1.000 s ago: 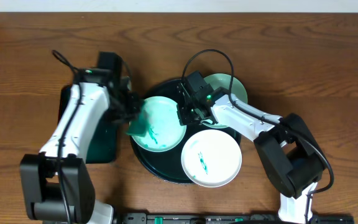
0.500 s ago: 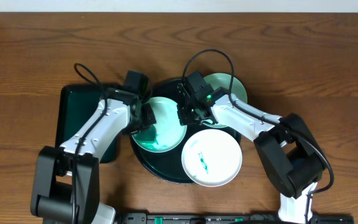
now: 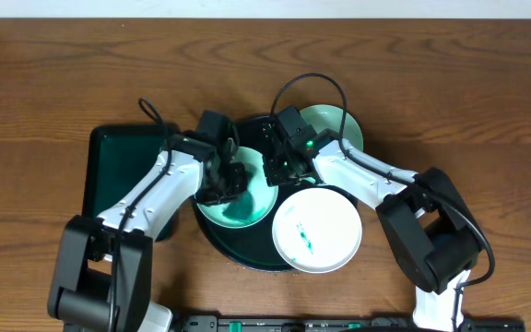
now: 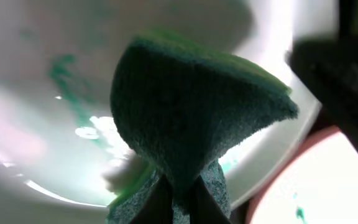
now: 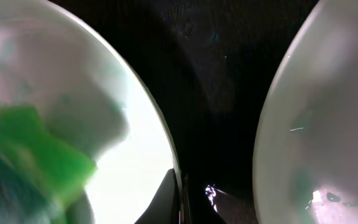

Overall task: Clean dirty plates on tray and stack at the side
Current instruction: 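Scrub the left plate with the sponge while right gripper holds plate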

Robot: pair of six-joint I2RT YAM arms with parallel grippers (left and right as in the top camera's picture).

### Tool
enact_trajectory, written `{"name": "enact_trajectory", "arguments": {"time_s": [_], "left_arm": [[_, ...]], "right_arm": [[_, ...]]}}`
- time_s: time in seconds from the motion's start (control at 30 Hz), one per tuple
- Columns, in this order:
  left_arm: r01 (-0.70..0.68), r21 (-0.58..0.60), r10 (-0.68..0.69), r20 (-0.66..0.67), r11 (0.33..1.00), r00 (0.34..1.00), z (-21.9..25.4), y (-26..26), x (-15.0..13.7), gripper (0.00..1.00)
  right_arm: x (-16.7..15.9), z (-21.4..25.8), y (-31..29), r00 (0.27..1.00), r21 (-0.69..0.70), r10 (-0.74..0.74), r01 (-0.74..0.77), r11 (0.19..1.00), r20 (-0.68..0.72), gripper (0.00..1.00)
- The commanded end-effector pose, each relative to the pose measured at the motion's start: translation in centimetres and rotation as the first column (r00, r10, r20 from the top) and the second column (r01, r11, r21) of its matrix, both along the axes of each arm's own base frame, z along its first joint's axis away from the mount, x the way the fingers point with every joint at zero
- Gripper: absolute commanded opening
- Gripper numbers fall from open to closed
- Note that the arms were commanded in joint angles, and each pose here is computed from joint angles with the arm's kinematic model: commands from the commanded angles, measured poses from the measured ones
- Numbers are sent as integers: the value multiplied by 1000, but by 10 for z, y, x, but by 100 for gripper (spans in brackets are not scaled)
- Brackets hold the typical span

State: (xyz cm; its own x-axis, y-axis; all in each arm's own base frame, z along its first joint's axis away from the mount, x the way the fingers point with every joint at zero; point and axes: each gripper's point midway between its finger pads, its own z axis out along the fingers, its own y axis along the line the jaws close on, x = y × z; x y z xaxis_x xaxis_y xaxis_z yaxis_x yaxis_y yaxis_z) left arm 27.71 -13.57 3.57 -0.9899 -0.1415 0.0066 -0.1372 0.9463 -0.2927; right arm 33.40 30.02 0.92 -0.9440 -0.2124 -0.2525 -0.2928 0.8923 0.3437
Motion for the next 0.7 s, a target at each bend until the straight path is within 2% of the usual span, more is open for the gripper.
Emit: {"name": "enact_trajectory", "arguments": {"time_s": [0.0,0.1,0.17,0.27,0.4,0.47,0.57,0.67], "left_arm": [[-149,198,143,44,969,989,-8,48,12,7],[-278,331,260,100,902,960,-7,84,18,8],[-313,366,287,125,877,950,-6,96,20,7],[-315,367,288,126,875,949,-6,96,20,7],[-279,304,265,87,911,960,-8,77,17,7],[-209,198,203,48,958,978,-8,52,15,7],[-174,78,174,9,982,985,-6,28,13,7],[-188,71,188,9,980,982,-7,27,15,7]], "right_arm": [[0,0,7,1000,13,2,-2,1000,-9,1],[0,0,7,1000,13,2,-2,1000,-9,1],[0,0,7,1000,13,1,-1,1000,-9,1],[0,0,7,1000,13,1,-1,1000,-8,1],[0,0,7,1000,14,-5,5,1000,-12,1],[-5,-1,7,999,18,-13,14,1000,-40,1],[-14,-2,5,993,38,-26,31,999,-111,1],[-22,-3,3,984,61,-20,32,998,-178,1]]}}
